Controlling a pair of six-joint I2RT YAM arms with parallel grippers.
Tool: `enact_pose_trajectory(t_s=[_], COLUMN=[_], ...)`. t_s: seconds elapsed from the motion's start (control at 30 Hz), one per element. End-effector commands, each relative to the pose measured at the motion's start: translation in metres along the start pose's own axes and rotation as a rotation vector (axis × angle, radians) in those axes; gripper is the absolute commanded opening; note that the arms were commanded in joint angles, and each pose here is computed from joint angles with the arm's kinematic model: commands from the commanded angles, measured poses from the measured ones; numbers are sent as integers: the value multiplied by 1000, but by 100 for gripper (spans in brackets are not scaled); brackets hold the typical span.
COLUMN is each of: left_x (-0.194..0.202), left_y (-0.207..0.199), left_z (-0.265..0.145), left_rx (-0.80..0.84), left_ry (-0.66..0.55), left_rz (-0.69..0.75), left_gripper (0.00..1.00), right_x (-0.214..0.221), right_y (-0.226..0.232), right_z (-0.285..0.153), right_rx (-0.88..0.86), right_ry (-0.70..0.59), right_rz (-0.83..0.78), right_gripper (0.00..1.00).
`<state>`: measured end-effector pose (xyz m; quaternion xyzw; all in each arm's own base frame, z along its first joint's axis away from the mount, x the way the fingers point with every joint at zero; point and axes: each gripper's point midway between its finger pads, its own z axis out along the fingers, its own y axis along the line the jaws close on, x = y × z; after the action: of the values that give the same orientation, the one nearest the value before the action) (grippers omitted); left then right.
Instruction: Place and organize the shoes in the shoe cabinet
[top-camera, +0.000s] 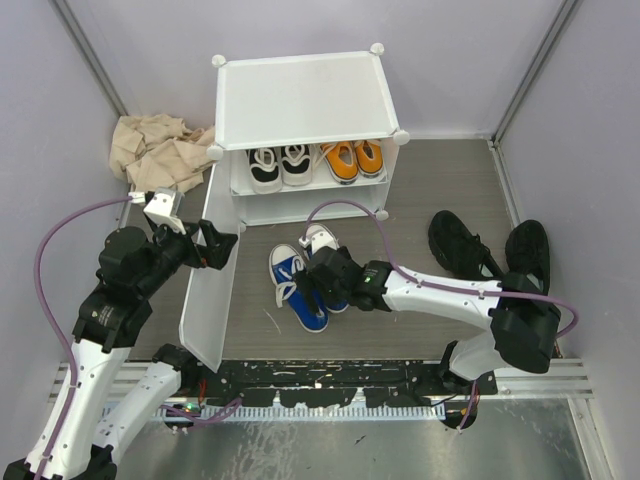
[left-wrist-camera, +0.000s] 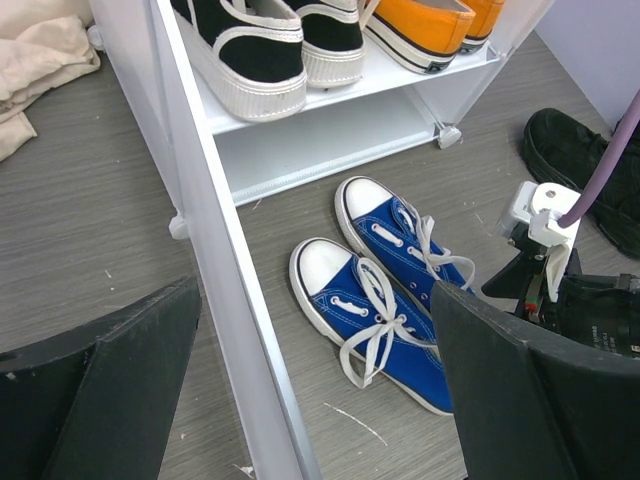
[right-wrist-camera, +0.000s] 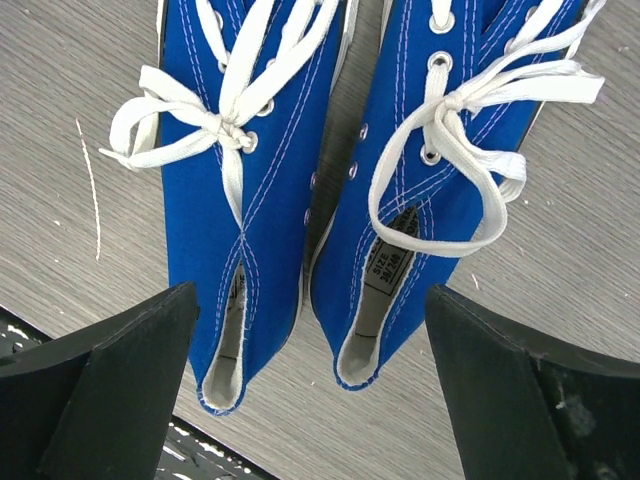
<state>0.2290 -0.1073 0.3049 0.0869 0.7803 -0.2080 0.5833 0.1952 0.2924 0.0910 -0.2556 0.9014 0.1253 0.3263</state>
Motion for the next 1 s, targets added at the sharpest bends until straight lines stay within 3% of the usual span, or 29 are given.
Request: enact_pose_trajectory(t_s=[0.0,0.2,0.53,0.6,0.7,0.77,0.87,0.97], left_x=[31,33,34,35,35,36,36,35], left_y=[16,16,16,17,17,17,17,17], left_z=[7,7,8,7,7,7,7,7], left_rx=[-63,-64,-62,-63,-62,-61,-62,-62], left_ry=[108,114,116,115,115,118,118,116], left_rz=[11,11,13,13,13,12,15,15], left_gripper=[98,98,98,98,98,98,98,98], right_x=[-19,-9,11,21,29,32,32,18], right_y=[11,12,1,-6,-17,-24,-27,-21], right_z=[-4,12,40,46,53,57,59,52], right_rx=[-30,-28,42,74,127,160,175,158], right_ry=[-49,-35,-15,-1,4,7,12,-19], right_rz=[-2,-11,-35,-42,-57,-78,-107,-87], right_gripper=[100,98,77,65,38,33,3,1])
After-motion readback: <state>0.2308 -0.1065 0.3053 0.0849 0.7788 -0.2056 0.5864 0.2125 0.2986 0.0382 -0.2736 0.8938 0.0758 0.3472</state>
